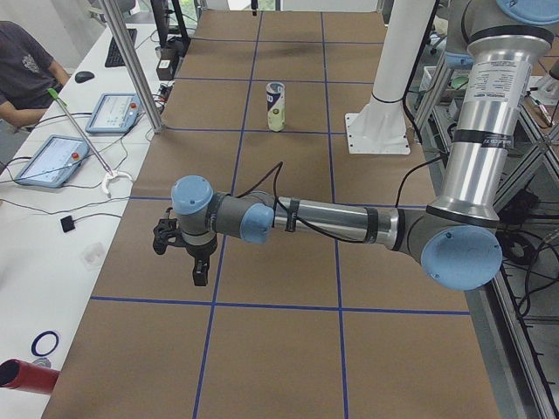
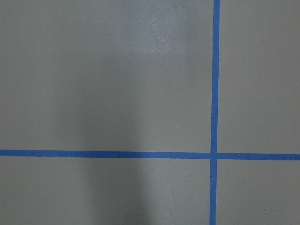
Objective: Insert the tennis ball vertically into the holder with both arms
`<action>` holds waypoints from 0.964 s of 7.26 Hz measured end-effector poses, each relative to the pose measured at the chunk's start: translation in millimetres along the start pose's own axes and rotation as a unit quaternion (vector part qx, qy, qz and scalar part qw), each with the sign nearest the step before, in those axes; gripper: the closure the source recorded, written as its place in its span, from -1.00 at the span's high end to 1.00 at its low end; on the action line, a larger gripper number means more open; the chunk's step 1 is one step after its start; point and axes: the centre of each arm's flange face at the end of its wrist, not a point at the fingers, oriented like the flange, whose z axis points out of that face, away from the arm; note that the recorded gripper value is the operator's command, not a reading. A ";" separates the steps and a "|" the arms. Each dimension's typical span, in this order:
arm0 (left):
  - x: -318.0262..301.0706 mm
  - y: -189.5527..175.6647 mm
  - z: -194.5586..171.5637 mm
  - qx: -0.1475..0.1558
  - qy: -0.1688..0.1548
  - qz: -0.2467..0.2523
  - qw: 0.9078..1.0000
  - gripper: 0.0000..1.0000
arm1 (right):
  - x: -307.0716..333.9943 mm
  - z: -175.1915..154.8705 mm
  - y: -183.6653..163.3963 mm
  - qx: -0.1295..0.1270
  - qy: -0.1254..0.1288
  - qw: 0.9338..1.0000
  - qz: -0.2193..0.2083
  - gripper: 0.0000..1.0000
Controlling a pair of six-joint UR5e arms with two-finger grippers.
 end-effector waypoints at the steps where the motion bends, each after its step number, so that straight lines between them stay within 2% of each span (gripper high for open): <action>1: 1.6 2.2 -1.5 0.001 0.002 0.000 1.000 0.99 | -1.2 -0.3 0.0 0.002 -0.001 1.000 -0.003 0.99; 4: 15.2 3.3 -10.3 0.002 0.022 0.006 1.000 0.99 | 3.4 3.9 3.6 -0.001 -0.002 1.000 0.004 0.99; 7: 18.0 -1.7 -9.4 -0.001 0.025 0.005 1.000 0.99 | 6.6 7.1 4.5 -0.003 0.000 1.000 0.003 0.99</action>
